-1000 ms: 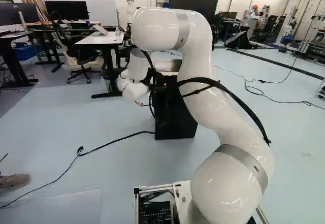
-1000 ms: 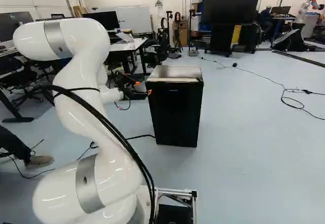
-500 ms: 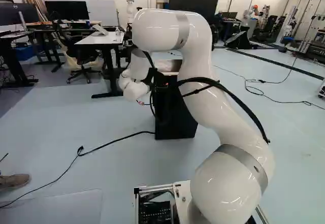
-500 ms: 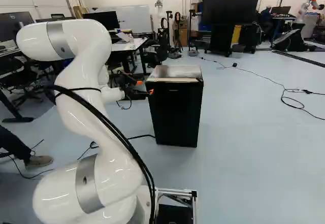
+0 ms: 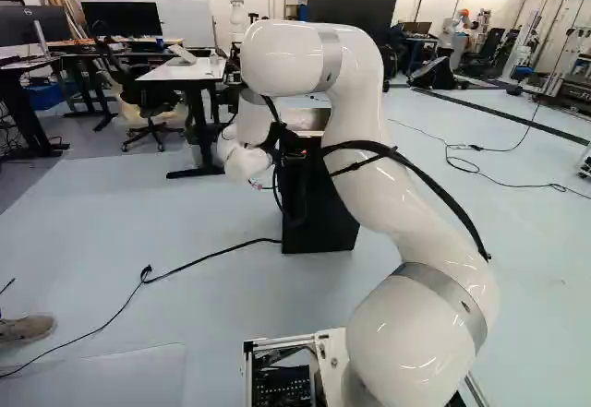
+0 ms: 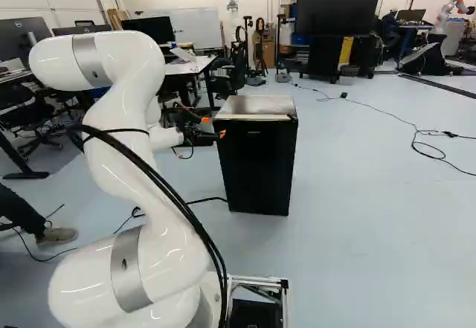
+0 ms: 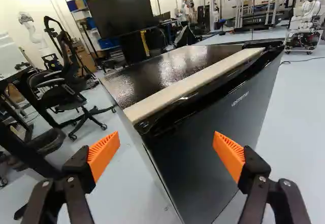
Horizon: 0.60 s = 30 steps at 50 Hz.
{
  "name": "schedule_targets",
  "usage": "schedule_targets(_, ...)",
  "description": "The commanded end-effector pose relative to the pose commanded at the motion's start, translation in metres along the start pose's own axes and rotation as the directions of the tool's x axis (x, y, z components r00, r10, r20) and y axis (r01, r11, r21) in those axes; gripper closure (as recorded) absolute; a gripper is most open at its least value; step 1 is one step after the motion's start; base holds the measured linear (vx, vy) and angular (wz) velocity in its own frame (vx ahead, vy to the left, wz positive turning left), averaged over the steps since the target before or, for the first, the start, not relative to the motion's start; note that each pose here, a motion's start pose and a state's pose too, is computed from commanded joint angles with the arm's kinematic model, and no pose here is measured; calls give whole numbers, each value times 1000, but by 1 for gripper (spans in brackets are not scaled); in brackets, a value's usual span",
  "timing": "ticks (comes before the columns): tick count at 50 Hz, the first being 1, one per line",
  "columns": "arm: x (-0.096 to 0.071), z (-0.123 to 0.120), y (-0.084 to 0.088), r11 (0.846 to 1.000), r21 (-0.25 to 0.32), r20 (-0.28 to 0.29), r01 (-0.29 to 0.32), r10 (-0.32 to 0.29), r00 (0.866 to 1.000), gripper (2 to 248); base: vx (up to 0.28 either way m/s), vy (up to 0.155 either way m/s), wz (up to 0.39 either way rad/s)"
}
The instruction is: Open the fridge door
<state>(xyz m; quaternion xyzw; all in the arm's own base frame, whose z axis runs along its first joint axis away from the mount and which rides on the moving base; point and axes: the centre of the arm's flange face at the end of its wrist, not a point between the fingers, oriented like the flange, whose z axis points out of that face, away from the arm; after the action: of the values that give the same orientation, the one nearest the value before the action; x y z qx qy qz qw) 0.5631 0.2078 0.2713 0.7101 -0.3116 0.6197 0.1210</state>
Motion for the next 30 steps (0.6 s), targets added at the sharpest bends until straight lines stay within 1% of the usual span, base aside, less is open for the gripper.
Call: schedule_targets(30, 1, 2, 3, 1000, -24, 1, -8, 8, 1000, 3, 0, 0, 0)
